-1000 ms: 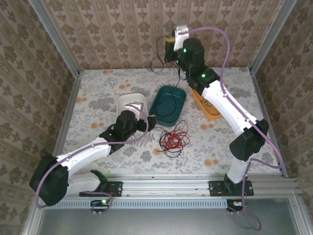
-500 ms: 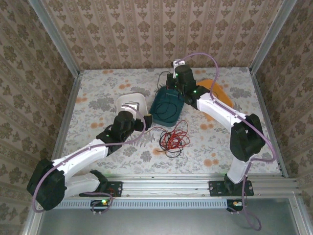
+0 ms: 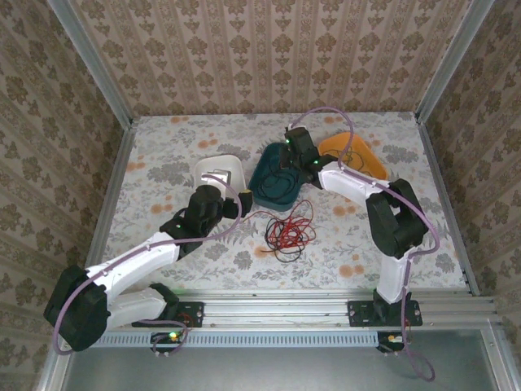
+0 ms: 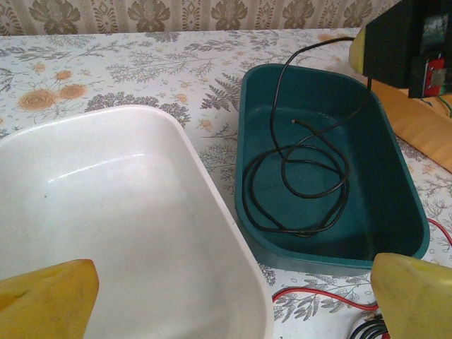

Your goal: Untangle the cables

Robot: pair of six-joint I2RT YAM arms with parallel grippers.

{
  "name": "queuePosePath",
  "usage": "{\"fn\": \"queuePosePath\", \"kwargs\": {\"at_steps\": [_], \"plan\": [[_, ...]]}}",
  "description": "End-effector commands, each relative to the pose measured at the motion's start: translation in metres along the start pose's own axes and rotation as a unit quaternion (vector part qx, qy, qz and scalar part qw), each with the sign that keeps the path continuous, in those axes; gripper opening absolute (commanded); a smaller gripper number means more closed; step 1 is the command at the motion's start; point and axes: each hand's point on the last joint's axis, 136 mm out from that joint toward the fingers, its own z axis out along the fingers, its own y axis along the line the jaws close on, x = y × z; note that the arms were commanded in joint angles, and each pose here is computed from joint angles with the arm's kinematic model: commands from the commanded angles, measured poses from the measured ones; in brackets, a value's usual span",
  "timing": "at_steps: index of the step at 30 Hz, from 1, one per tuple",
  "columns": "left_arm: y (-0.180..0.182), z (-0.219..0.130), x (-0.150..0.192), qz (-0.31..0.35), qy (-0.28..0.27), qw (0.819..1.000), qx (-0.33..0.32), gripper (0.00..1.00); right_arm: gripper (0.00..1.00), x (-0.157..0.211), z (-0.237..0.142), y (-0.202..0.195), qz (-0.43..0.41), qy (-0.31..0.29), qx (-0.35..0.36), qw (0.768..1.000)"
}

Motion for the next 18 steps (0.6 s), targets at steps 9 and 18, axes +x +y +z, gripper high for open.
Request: {"fn": "queuePosePath", "kwargs": {"at_steps": [9,18], "plan": [[-0.029,0.007,0.018,0.056,0.050,0.996,0.051,1.00,0.56,-0.019,-0.022,-0.027,0.014,-0.008,0.054,0.998],[-0.088,0.010,0.047,0.100,0.121,0.971,0.182,1.00,0.56,-0.020,-0.106,-0.045,0.043,-0.055,0.032,0.997]]}}
